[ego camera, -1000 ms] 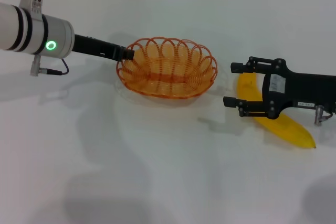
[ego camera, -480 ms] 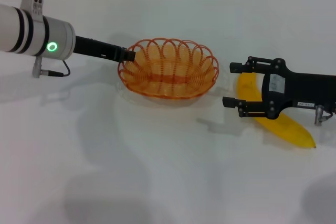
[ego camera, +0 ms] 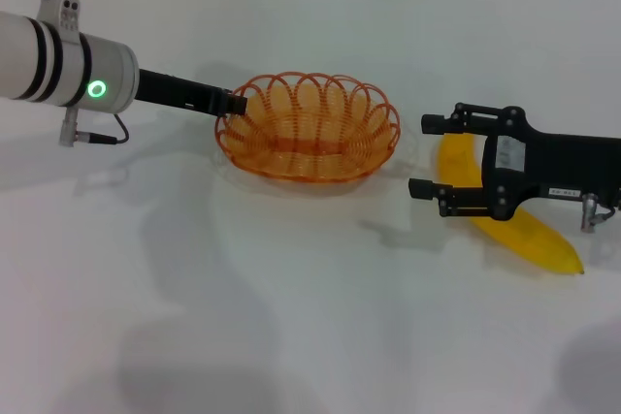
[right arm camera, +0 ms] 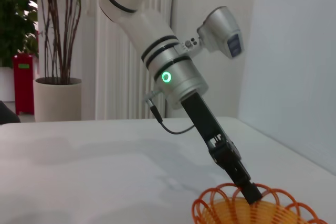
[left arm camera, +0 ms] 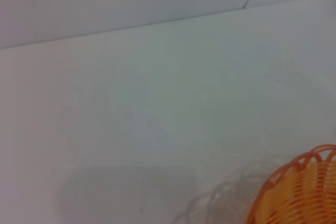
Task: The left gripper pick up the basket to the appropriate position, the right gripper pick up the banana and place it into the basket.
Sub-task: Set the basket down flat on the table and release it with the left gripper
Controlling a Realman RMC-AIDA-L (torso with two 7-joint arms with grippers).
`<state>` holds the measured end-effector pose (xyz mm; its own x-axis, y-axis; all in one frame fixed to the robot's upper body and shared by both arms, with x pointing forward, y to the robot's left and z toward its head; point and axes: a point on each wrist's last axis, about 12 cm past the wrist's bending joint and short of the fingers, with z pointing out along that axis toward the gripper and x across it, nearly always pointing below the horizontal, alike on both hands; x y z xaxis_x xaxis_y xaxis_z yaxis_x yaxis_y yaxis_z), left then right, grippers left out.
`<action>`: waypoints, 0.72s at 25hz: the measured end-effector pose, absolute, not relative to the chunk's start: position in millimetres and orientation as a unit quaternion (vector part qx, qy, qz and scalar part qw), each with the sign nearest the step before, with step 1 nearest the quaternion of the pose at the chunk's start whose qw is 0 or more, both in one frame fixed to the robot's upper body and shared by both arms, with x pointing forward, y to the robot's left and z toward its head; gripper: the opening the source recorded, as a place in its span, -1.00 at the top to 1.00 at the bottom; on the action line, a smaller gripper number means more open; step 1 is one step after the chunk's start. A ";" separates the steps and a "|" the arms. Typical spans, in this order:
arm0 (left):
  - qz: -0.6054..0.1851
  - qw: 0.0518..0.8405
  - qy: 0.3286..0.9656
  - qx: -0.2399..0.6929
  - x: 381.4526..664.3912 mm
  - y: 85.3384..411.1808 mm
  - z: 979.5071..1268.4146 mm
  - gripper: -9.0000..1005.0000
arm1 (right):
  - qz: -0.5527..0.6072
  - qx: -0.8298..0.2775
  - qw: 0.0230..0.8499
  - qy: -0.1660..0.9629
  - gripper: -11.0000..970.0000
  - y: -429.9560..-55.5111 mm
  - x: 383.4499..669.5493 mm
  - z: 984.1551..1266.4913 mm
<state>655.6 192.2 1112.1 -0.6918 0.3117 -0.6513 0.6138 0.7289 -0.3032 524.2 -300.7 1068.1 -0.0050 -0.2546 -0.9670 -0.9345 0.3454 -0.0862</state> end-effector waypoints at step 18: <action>-0.257 0.291 0.883 0.264 655.4 192.0 1111.9 0.68 | 0.325 -0.472 0.526 0.629 -0.62 -300.9 524.2 1068.9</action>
